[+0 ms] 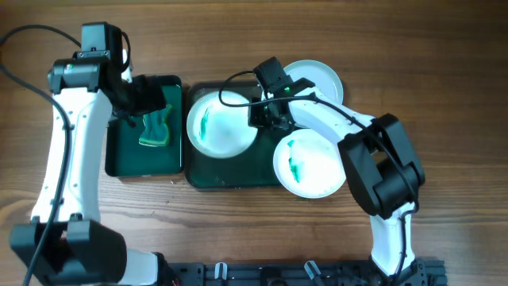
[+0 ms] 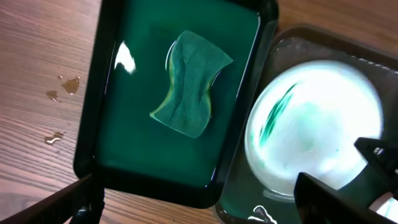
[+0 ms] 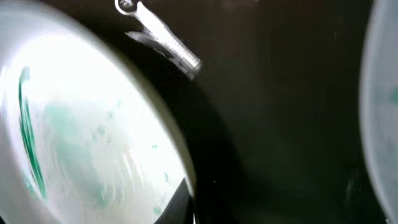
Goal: Clean dirty plates on tray and stack at the side
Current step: 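Grasp the green-yellow sponge with the left gripper and lift it, then scrub the left white plate with the sponge in the left gripper, then lift the left white plate with the right gripper and carry it right, then set the plate down on the table right of the tray, release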
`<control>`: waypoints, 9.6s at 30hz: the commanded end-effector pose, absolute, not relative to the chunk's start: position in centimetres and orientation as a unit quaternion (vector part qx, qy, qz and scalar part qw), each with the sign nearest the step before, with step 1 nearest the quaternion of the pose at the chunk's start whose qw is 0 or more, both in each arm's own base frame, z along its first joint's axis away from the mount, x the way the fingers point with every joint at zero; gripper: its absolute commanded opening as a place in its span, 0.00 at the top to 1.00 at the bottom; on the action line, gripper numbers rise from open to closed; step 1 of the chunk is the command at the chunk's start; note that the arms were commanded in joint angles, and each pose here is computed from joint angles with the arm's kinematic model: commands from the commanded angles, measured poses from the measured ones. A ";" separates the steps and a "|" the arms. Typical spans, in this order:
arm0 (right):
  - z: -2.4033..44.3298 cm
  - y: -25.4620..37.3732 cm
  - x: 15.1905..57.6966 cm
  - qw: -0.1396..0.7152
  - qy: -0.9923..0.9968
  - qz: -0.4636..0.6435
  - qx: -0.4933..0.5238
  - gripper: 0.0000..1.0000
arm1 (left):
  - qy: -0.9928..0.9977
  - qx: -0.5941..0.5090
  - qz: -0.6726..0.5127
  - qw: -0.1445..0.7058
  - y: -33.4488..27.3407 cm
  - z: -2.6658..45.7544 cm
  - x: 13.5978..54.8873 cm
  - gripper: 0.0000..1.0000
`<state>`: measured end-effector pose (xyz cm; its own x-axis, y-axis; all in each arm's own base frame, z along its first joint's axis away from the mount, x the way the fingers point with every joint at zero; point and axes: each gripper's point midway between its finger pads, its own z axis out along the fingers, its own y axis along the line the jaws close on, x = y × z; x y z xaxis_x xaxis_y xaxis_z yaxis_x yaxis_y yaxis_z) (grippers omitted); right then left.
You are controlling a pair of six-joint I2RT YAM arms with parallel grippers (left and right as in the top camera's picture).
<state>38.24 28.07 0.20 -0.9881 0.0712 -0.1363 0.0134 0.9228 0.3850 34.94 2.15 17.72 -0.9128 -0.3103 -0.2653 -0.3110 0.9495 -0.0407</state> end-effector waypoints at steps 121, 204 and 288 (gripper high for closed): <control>-1.4 26.8 37.0 0.010 0.976 0.216 0.010 0.96 | 0.979 -0.164 0.105 0.052 -6.5 -0.4 40.7 0.96; 28.5 20.0 34.0 0.528 0.741 -0.406 -0.089 0.96 | 0.981 -0.122 -0.001 0.150 -7.9 15.5 40.2 0.96; 0.8 5.4 22.9 0.009 0.964 0.193 0.181 0.79 | 0.981 -0.121 -0.001 0.150 -8.0 15.5 40.2 0.96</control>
